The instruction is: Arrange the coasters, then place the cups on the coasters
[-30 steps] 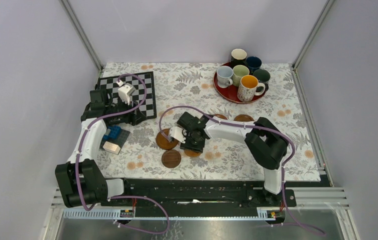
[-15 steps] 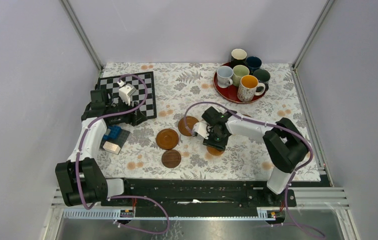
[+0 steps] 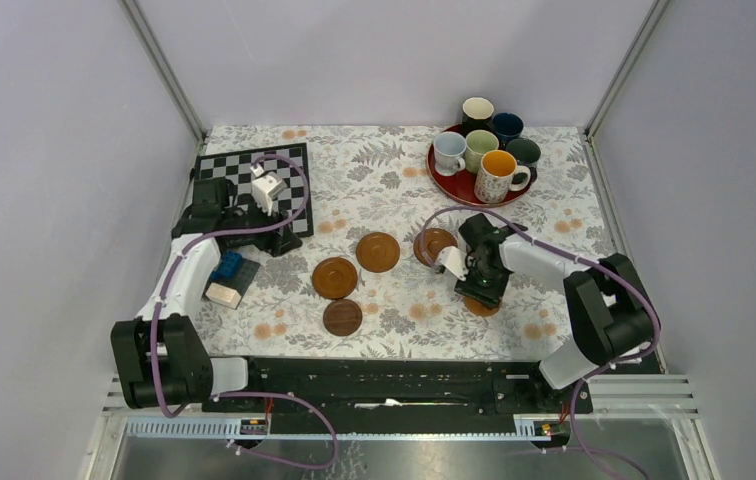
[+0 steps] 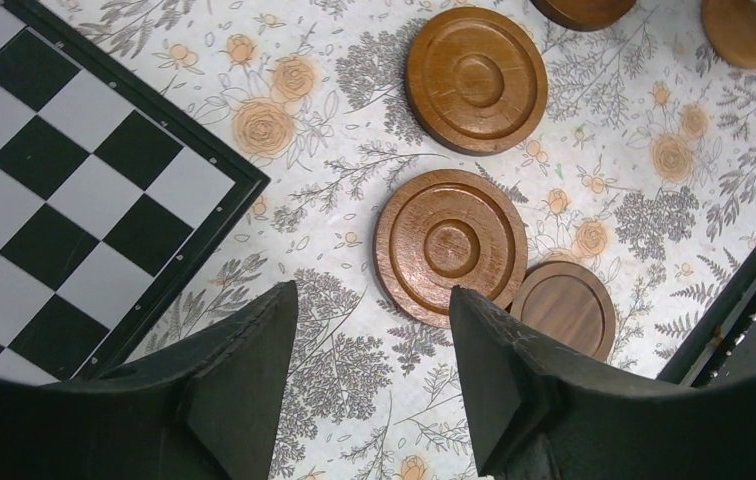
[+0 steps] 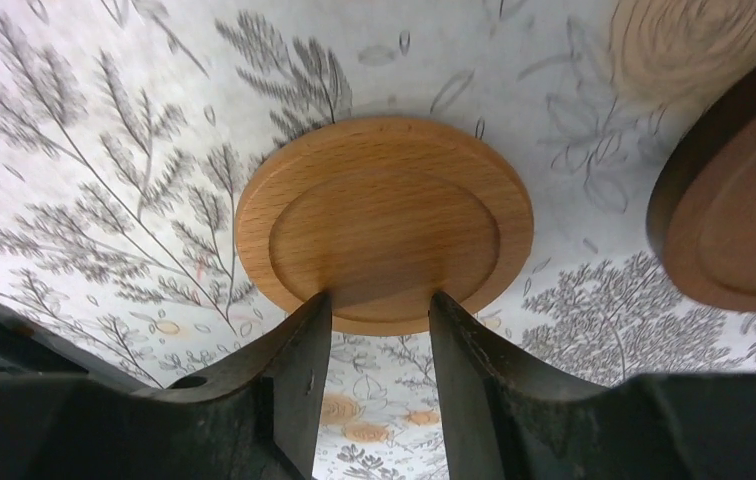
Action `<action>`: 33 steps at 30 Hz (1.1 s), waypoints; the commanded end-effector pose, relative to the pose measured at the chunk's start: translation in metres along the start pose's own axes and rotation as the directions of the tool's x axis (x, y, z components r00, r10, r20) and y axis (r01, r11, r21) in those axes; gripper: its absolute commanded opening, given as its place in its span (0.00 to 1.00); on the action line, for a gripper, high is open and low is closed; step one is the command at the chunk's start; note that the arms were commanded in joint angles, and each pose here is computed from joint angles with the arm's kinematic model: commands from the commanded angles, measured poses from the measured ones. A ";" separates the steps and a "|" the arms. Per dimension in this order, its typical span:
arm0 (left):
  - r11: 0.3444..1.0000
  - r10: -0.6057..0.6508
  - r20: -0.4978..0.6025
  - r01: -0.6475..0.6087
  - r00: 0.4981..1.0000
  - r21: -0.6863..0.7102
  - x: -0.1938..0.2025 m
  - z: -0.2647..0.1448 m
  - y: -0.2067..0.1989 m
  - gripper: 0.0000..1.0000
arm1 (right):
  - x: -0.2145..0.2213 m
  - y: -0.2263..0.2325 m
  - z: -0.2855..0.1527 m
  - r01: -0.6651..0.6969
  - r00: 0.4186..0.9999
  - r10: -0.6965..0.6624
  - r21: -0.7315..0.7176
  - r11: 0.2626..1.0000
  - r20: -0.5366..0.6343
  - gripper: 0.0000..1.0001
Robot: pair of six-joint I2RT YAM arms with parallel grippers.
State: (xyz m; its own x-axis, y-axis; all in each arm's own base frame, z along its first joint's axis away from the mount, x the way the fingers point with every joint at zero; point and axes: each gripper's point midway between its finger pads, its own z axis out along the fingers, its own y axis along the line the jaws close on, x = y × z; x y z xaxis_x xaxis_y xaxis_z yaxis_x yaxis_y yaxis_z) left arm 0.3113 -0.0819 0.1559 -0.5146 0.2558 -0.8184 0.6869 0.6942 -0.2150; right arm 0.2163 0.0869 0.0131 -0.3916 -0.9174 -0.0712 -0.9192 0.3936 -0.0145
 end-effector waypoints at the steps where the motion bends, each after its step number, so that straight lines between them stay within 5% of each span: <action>1: 0.995 0.102 -0.014 -0.102 0.995 0.017 -0.003 0.003 -0.011 0.62 | 0.039 0.011 0.002 0.016 0.995 -0.021 -0.050 0.999 -0.098 0.49; 11: 0.956 0.281 -0.165 -0.261 0.946 0.130 0.036 0.018 -0.046 0.62 | 0.046 0.001 -0.005 -0.021 0.997 0.018 -0.038 0.999 -0.074 0.51; 22: 0.884 0.425 -0.238 -0.344 0.873 0.316 0.075 0.027 -0.086 0.68 | -0.011 -0.013 -0.054 -0.025 0.982 0.025 -0.002 1.000 0.187 0.59; 29: 0.745 0.641 -0.248 -0.510 0.726 0.430 0.108 0.030 -0.098 0.66 | -0.038 -0.019 -0.075 -0.105 0.944 0.098 0.006 0.994 0.315 0.61; 33: 0.706 0.682 -0.212 -0.554 0.700 0.441 0.104 0.044 -0.102 0.65 | -0.057 -0.015 -0.082 -0.173 0.899 0.183 -0.061 0.983 0.399 0.62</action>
State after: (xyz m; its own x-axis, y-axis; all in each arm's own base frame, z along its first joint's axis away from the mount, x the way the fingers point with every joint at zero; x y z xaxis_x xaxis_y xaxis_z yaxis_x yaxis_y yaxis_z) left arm 0.1959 -0.1472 0.0654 -0.1403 0.7899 -0.5969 0.9891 0.1386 -0.0492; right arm 0.2398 0.1039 0.0771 -0.4493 -0.8279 -0.3358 -0.8778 0.4789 -0.0062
